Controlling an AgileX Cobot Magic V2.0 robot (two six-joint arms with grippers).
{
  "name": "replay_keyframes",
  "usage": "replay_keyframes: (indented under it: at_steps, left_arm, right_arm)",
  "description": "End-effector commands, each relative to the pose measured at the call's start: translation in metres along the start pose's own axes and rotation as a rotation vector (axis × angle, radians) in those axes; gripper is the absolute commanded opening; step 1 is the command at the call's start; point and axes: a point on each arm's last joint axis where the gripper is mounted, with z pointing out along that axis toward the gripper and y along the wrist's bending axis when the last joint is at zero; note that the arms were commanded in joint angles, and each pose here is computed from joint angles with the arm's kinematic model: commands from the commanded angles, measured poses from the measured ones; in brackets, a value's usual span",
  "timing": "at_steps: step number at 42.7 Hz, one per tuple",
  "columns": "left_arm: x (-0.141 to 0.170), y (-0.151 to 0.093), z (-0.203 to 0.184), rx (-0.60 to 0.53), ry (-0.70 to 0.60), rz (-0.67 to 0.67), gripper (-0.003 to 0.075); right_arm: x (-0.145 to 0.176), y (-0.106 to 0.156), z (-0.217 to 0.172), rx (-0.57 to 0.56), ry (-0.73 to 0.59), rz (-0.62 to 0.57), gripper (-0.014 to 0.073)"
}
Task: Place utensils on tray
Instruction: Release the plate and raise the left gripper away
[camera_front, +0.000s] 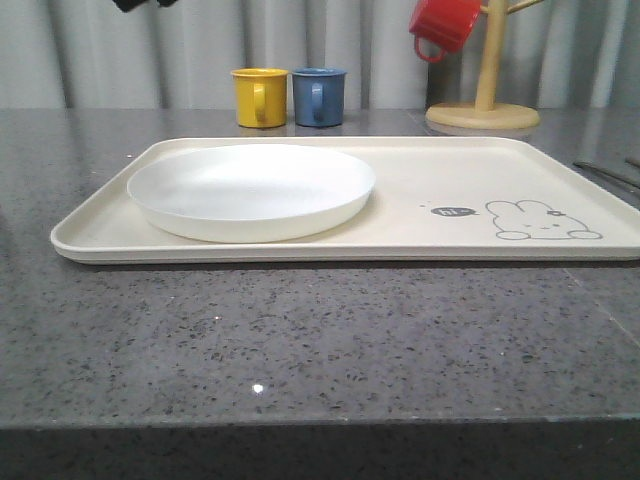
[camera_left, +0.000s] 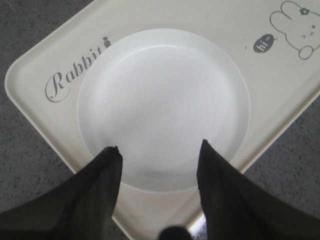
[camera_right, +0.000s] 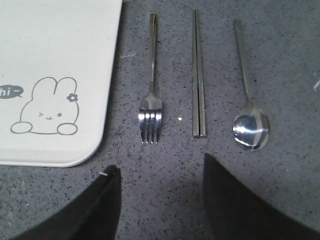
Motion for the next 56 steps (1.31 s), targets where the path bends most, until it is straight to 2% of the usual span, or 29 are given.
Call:
replay_keyframes:
  at_steps: [1,7,15,19,28,36,56]
  left_arm:
    - [0.007,-0.021,-0.040,-0.069,-0.143,0.019,0.0350]
    - [0.039,-0.041,-0.056,-0.046,-0.201,0.013,0.0347]
    - [0.078,-0.049,-0.066,-0.033,-0.224,-0.002,0.0347]
    - [0.089,-0.050,-0.069,-0.034,-0.227,-0.002,0.0347]
    - [0.092,-0.051,-0.069,-0.034,-0.228,-0.002,0.0347]
    - [0.092,-0.050,-0.069,-0.035,-0.234,-0.002,0.0347]
    - [0.092,-0.050,-0.069,-0.035,-0.234,-0.002,0.0347]
  right_arm:
    - [-0.014,0.000,-0.005,0.002,-0.086,-0.008,0.0404]
    - [-0.014,0.000,-0.005,0.002,-0.087,-0.008,0.0404]
    - [-0.015,0.000,-0.006,0.001,-0.092,-0.008,0.0404]
    - [-0.023,0.001,-0.002,0.002,-0.048,-0.008,0.0402]
    - [-0.048,0.003,0.020,-0.007,0.146,-0.010,0.0402]
    - [-0.070,0.004,0.056,-0.005,0.316,-0.006,0.0402]
    - [-0.109,0.009,0.150,-0.037,0.481,0.039,0.0402]
